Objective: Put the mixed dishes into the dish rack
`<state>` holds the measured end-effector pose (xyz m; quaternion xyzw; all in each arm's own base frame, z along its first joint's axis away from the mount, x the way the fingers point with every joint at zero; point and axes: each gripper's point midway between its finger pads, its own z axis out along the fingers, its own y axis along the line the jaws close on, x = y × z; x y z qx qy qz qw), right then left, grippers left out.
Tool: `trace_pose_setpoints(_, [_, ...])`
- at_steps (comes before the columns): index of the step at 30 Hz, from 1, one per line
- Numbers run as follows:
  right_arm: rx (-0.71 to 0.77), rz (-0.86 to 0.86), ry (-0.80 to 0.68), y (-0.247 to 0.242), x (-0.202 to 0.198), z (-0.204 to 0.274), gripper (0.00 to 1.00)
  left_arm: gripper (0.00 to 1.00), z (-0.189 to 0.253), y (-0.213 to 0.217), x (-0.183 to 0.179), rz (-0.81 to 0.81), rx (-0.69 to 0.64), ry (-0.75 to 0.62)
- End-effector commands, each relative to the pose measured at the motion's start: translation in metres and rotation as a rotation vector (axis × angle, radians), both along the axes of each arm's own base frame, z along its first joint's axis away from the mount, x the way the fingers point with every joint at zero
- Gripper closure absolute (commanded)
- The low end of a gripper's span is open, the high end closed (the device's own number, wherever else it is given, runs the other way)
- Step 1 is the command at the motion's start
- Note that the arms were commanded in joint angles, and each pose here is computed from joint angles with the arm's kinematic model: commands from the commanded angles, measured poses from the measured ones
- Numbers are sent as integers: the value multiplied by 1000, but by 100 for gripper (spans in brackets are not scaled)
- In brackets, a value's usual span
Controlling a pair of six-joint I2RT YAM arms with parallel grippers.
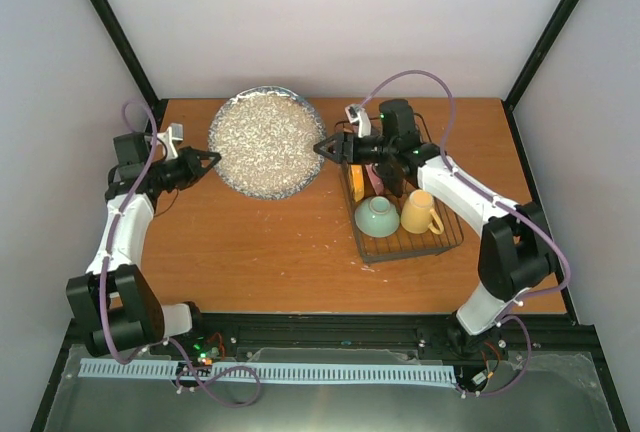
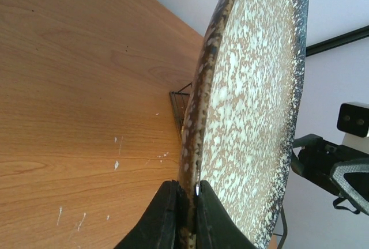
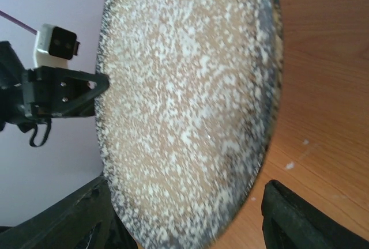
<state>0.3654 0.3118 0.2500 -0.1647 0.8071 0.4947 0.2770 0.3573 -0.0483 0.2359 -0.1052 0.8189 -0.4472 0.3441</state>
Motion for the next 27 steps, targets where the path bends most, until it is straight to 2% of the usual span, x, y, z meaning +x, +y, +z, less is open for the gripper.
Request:
trace_pose_setpoints(1, [120, 63, -11, 18, 4, 29, 30, 99, 85, -20, -17, -131, -67, -233])
trace_pose_setpoints(8, [133, 126, -2, 44, 2, 28, 30, 99, 102, -23, -24, -141, -82, -270])
trace_pose_setpoints(10, [164, 160, 0, 54, -1, 31, 34, 99, 104, -24, -25, -143, -87, -273])
trace_pose_setpoints(12, [212, 202, 1, 64, -6, 36, 53, 99, 103, -24, -26, -143, -92, -271])
trace_pose_setpoints(14, [262, 252, 2, 75, -13, 44, 86, 99, 102, -24, -27, -144, -94, -268])
trace_pose_setpoints(15, [284, 274, 0, 80, -16, 48, 96, 99, 101, -24, -27, -143, -94, -266])
trace_pose_setpoints(19, [308, 285, -52, 84, -24, 63, 97, 98, 94, -22, -25, -133, -76, -258])
trace_pose_setpoints(21, [292, 268, -80, 80, -25, 70, 97, 91, 88, -20, -23, -118, -63, -242])
trace_pose_setpoints(23, [275, 249, -98, 76, -26, 75, 97, 79, 81, -17, -19, -97, -44, -222])
trace_pose_setpoints(27, [252, 173, -125, 64, -23, 87, 97, 40, 70, -7, -12, -33, 21, -192])
